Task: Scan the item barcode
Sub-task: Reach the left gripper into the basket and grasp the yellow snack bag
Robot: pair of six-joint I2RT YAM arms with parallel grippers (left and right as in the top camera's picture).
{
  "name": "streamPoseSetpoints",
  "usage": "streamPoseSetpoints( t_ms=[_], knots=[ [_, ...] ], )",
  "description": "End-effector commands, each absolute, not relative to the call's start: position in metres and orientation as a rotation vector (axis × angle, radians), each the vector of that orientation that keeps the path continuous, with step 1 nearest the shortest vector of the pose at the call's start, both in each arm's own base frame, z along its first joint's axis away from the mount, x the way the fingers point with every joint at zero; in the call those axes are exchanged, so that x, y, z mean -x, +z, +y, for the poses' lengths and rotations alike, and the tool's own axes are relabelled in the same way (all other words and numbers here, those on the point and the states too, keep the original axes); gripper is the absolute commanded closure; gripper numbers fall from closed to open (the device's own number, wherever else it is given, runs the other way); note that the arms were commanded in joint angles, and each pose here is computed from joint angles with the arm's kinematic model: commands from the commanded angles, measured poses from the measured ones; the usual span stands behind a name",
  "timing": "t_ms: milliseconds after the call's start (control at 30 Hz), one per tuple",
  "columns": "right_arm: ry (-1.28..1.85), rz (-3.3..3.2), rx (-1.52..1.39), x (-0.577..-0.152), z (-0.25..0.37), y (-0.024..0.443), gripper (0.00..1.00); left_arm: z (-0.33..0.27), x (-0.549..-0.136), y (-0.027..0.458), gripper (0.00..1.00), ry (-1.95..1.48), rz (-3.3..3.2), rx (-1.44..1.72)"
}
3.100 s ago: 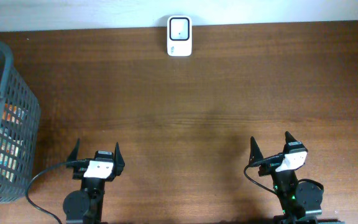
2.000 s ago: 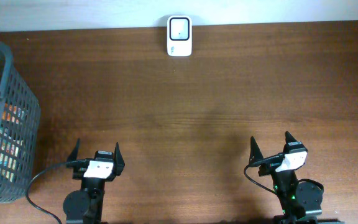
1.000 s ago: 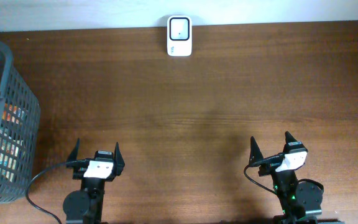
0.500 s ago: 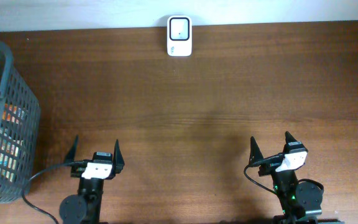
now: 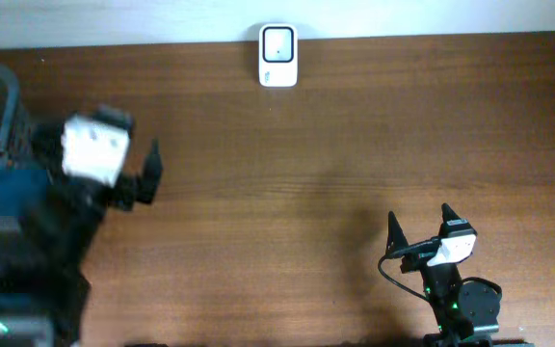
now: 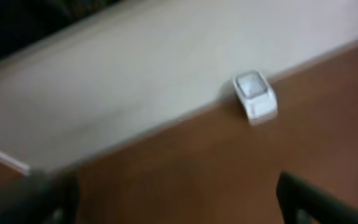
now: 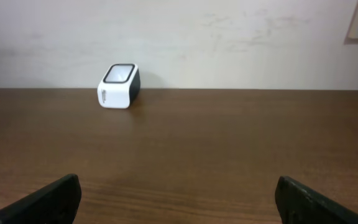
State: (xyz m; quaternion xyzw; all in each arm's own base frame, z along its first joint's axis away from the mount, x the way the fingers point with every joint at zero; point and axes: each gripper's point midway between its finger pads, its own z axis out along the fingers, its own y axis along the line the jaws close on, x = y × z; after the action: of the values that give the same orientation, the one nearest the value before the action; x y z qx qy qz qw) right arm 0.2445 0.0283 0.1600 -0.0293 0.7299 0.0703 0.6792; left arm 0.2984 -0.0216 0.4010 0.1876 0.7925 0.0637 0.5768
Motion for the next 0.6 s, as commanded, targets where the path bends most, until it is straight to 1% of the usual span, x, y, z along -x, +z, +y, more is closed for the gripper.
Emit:
streamPoseSetpoints(
  t_ms=[0,100,133,167,200,367,400,433,467,500,567],
  knots=[
    [0.172,1.642,0.073,-0.244,0.031,0.158,0.01,-0.025,-0.324,0.445,0.01,0.114,1.951,-0.465],
    [0.172,1.643,0.073,-0.244,0.031,0.158,0.01,-0.026,-0.351,0.454,0.01,0.1,2.02,-0.474],
    [0.172,1.642,0.073,-0.244,0.031,0.158,0.01,-0.03,-0.361,0.45,0.01,0.07,2.03,-0.484],
    [0.172,1.642,0.073,-0.244,0.031,0.158,0.01,-0.045,-0.366,0.439,0.01,-0.036,2.052,-0.532],
    [0.172,1.642,0.073,-0.244,0.031,0.158,0.01,-0.05,-0.371,0.432,0.01,-0.07,2.064,-0.549],
    [0.172,1.642,0.073,-0.244,0.031,0.158,0.01,-0.049,-0.405,0.403,0.01,-0.077,2.131,-0.541],
    [0.172,1.642,0.073,-0.244,0.031,0.158,0.01,-0.035,-0.412,0.407,0.01,-0.01,2.133,-0.454],
    [0.172,1.642,0.073,-0.244,0.031,0.158,0.01,0.005,-0.422,0.42,0.01,0.133,2.123,-0.162],
    [0.172,1.642,0.073,-0.244,0.031,0.158,0.01,0.049,-0.421,0.436,0.01,0.244,2.068,0.146],
    [0.172,1.642,0.073,-0.244,0.031,0.158,0.01,0.082,-0.413,0.444,0.01,0.31,2.017,0.338],
    [0.172,1.642,0.073,-0.244,0.031,0.158,0.01,0.126,-0.4,0.451,0.01,0.366,1.966,0.508]
  ],
)
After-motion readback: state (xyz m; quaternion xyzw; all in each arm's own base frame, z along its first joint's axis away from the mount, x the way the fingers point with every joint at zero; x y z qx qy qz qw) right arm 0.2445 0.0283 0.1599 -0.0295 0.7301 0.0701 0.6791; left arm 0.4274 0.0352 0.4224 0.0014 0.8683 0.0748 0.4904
